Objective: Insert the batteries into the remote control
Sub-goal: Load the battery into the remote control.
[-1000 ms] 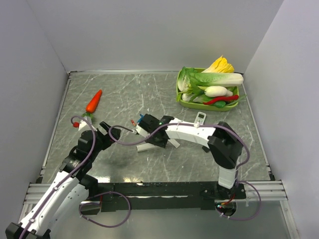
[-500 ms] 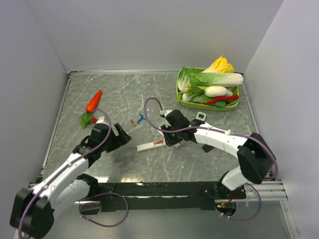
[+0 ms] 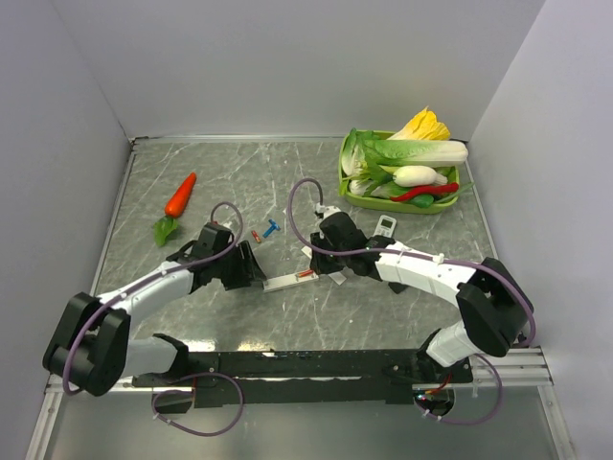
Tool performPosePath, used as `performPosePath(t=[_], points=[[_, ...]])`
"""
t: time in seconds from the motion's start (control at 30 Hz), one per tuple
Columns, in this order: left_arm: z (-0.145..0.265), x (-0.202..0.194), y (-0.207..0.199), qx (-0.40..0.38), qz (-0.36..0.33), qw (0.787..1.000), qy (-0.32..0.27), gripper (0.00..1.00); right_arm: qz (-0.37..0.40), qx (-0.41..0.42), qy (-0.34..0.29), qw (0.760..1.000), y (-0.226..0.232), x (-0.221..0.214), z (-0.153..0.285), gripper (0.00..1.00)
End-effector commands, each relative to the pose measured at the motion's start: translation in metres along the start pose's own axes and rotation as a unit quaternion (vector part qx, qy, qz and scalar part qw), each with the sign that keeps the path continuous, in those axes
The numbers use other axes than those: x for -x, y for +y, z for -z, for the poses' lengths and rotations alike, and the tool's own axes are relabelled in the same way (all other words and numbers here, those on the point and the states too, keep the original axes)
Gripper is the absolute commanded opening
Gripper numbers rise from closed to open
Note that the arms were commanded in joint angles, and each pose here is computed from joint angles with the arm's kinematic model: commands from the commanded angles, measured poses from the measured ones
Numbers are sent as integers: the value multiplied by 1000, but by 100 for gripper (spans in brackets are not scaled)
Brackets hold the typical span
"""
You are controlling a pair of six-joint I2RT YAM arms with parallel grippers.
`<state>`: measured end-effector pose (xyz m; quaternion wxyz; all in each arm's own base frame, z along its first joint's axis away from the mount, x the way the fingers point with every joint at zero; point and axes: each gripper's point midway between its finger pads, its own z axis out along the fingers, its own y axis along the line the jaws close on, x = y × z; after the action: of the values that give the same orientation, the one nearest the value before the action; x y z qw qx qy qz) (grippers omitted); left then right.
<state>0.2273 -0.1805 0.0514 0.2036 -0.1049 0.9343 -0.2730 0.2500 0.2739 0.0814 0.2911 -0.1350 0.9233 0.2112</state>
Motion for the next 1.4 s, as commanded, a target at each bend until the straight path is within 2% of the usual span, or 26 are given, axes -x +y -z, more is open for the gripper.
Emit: performPosePath(t=[0.0,0.2,0.5,0.9,1.37], points=[[-3,2,-24,-38,-30,999,20,55,-28,7,-38,999,2,15,4,34],[-15,-8,-24,-33,-36,997,54,43,-41,7,-38,998,-1,13,0,33],[-21,-13,-20,-25,-34,997,69,33,-45,9,-34,998,-1,13,-2,31],[-24,-15,-19,-23,-31,996,77,23,-60,9,-18,998,-1,3,-10,27],[-24,-17,-18,-24,-28,996,76,21,-76,-21,11,997,-11,-10,-19,22]])
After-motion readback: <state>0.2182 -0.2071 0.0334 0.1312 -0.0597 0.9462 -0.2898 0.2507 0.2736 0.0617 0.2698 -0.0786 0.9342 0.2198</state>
